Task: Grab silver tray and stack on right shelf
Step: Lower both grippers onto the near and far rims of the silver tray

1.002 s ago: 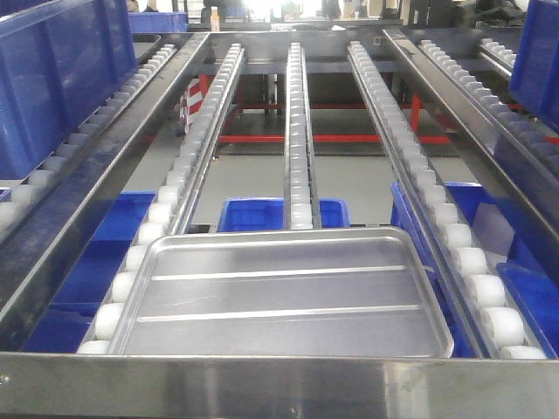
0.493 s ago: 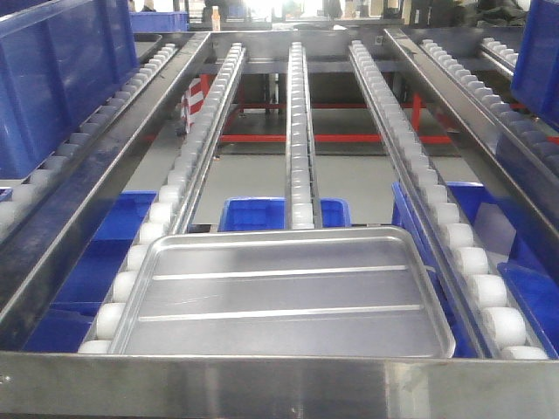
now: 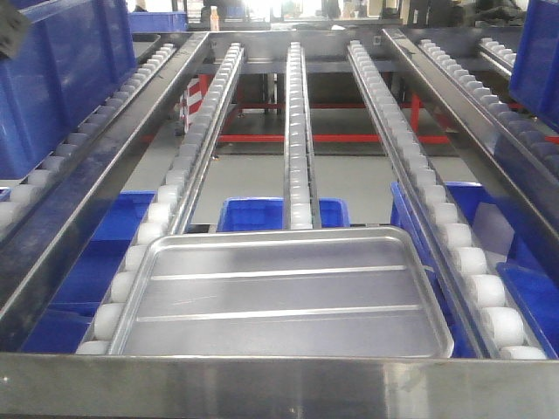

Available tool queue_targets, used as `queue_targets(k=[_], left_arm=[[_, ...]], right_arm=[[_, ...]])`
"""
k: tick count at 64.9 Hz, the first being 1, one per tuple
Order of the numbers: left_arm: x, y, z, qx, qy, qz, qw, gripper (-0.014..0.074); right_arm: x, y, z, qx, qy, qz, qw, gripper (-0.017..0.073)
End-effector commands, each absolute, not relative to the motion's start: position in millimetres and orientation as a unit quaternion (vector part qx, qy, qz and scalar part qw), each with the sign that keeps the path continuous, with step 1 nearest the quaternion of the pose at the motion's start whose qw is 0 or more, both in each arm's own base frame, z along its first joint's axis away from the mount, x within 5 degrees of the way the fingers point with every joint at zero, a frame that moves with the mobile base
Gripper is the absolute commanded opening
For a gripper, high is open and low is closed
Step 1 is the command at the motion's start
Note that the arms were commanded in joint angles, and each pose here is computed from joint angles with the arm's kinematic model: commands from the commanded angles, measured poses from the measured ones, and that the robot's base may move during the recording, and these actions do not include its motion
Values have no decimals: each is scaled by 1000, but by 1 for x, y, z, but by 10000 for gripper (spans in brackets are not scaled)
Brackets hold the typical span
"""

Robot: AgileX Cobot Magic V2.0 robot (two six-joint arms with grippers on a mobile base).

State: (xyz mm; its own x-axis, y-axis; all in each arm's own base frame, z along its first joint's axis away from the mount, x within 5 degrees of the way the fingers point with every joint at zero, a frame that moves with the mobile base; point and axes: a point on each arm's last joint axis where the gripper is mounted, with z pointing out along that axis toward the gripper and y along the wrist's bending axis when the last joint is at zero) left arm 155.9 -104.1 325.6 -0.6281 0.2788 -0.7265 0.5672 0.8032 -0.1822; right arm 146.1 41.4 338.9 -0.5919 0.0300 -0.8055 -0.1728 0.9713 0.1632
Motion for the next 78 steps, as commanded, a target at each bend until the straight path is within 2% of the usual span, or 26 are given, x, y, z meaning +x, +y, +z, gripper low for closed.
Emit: queue_targets(k=[1,9,17,31,47,78], left_arm=[[170,-118,338,228,879,-220,356,388],[195,-136,327,195,904,-221,309,377],[217,-150,309,179,931,-181,263,377],[248,-172,277,133,959,-124,216,377],[264,-184,253,93,966,-128,204,377],[278,-194,216,81,975,-114,174,372]], right_arm=[[158,55,350,-71,885,124,442,410],[176,77,338,-95,906,135,389,410],[196,94,321,-94,924,126,348,410],[231,101,286,-8,953,76,293,405],[251,112,260,-4,959,75,274,405],[271,125,229,6,962,93,258,405]])
